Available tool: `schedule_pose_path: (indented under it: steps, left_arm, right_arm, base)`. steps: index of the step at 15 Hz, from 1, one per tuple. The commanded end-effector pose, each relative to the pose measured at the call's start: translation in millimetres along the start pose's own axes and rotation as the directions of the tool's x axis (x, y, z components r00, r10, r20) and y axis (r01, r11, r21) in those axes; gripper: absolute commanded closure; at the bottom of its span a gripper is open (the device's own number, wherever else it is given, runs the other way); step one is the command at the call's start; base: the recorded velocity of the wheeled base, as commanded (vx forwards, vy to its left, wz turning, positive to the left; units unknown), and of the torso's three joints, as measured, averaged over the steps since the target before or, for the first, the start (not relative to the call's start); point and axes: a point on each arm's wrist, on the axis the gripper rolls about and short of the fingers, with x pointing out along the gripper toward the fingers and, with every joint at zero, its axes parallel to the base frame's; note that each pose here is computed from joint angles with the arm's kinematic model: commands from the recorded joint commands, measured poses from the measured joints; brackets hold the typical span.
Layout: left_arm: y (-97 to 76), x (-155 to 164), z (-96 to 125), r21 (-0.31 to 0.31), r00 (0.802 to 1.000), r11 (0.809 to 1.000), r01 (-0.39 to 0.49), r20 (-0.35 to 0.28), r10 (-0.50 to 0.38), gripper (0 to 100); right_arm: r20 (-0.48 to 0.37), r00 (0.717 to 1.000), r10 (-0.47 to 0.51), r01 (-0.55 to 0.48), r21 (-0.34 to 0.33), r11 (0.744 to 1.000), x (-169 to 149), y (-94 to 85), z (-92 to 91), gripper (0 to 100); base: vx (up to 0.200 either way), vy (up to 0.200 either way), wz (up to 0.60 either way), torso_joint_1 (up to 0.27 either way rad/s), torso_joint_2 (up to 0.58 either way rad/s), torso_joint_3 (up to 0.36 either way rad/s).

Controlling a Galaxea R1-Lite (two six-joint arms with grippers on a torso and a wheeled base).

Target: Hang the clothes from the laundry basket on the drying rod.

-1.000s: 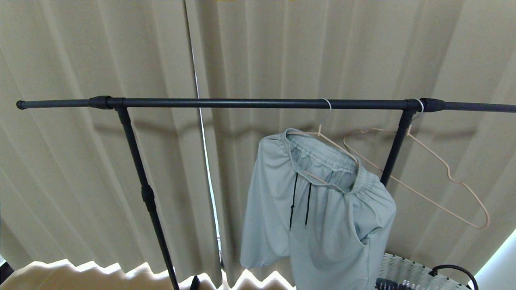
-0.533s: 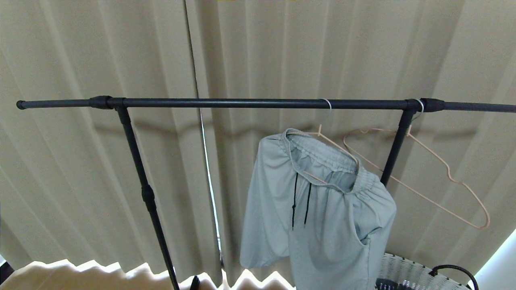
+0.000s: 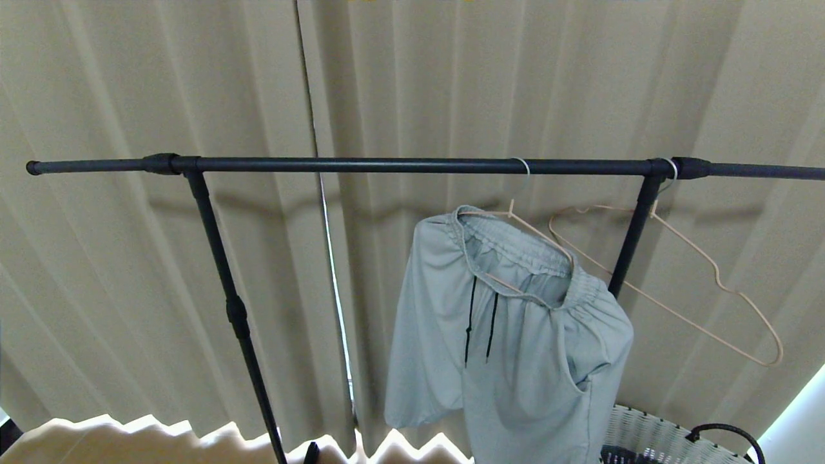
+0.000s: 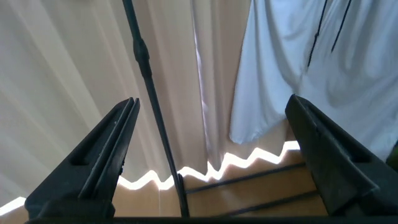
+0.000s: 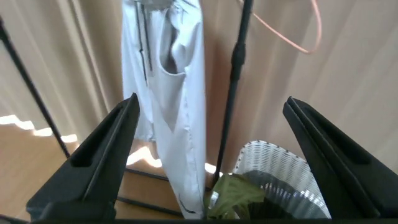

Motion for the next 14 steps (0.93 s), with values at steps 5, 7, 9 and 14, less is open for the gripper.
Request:
schedule_pose_path:
  steps: [5,7,9,14]
  left_arm:
    - [-1.0,-3.3,-1.1,0.005,0.999,1.000,-0.023,0.045,0.023,0]
    - [-1.0,-3.3,-1.1,0.005,0.999,1.000,-0.023,0.045,0.023,0]
    - [-1.0,-3.3,-1.1,0.005,0.999,1.000,-0.023,0.045,0.023,0]
    - [-1.0,-3.3,-1.1,0.005,0.999,1.000,-0.023,0.045,0.023,0]
  right_arm:
    - [0.002,0.990,-0.144,0.144,0.005,0.990,0.1,-3.1,-0.5,0]
    - [0.002,0.989,-0.148,0.148,0.013,0.989,0.1,-3.2,-0.5,0]
    - [0.001,0.998,-0.063,0.063,0.019,0.998,0.4,-1.3,-0.7,0]
    - [0.086,0.994,0.065,-0.064,-0.010,0.998,11.3,-0.2,-9.0,0]
  base:
    - [0.000,0.000,0.00,0.000,0.00,0.000]
    - [0.000,0.000,0.00,0.000,0.00,0.000]
    - [0.000,0.000,0.00,0.000,0.00,0.000]
    - [0.000,0.000,0.00,0.000,0.00,0.000]
